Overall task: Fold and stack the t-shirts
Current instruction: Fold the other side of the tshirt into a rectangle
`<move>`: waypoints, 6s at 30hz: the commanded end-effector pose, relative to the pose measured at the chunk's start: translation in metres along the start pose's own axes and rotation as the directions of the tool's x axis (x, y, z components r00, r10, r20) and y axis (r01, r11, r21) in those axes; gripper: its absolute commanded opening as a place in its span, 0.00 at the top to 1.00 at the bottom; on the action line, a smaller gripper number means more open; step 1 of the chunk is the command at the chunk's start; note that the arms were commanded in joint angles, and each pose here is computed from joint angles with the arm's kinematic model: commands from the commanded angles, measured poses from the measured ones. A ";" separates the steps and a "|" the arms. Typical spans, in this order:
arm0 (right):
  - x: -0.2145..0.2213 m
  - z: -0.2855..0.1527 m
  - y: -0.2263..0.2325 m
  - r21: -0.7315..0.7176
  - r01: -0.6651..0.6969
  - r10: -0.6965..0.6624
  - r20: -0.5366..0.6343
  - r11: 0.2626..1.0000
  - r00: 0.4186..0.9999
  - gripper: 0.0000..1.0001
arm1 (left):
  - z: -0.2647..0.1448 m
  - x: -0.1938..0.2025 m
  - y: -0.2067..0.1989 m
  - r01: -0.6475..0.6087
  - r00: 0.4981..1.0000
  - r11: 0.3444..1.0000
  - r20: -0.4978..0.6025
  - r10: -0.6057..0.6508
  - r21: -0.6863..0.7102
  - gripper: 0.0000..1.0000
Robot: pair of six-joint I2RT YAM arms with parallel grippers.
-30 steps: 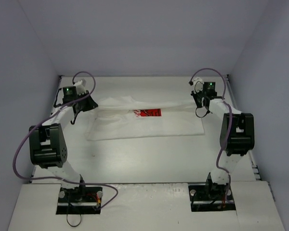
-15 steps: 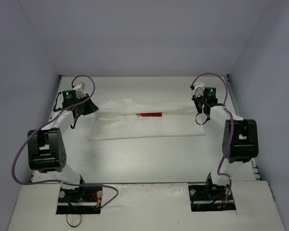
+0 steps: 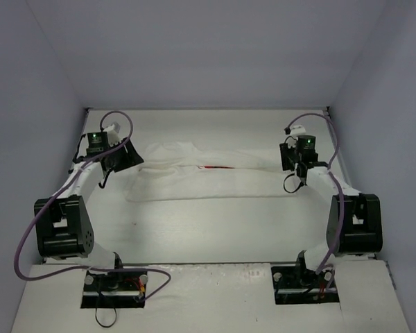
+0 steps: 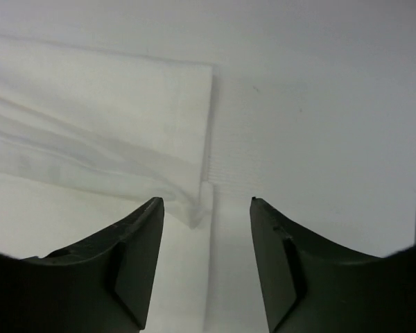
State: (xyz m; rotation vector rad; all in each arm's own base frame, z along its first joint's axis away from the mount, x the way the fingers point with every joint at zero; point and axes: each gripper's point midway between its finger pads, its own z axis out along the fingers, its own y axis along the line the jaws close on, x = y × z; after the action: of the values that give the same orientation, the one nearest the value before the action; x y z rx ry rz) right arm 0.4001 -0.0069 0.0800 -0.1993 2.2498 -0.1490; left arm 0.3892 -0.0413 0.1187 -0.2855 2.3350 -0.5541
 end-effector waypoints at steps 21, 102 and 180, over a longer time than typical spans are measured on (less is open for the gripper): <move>-0.195 0.040 0.317 -0.806 0.202 0.055 0.279 0.556 0.959 0.51 | 0.070 -0.073 -0.072 -0.123 0.985 0.991 -0.111 0.129 0.062 0.44; -0.100 -0.019 0.263 -0.588 0.272 -0.175 0.217 0.762 0.960 0.38 | 0.056 0.010 -0.140 -0.359 0.893 0.896 -0.184 0.412 0.261 0.59; -0.020 -0.081 0.417 -0.954 0.210 -0.252 0.154 0.214 0.955 0.53 | -0.029 0.126 -0.066 -0.135 0.973 0.990 -0.185 0.141 0.049 0.98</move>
State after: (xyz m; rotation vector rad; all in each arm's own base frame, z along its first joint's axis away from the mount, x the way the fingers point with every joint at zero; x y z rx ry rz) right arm 0.3108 0.3861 0.0410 -1.1978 2.1146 1.1067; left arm 0.2692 -0.1332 0.0753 0.0132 2.5938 -0.5493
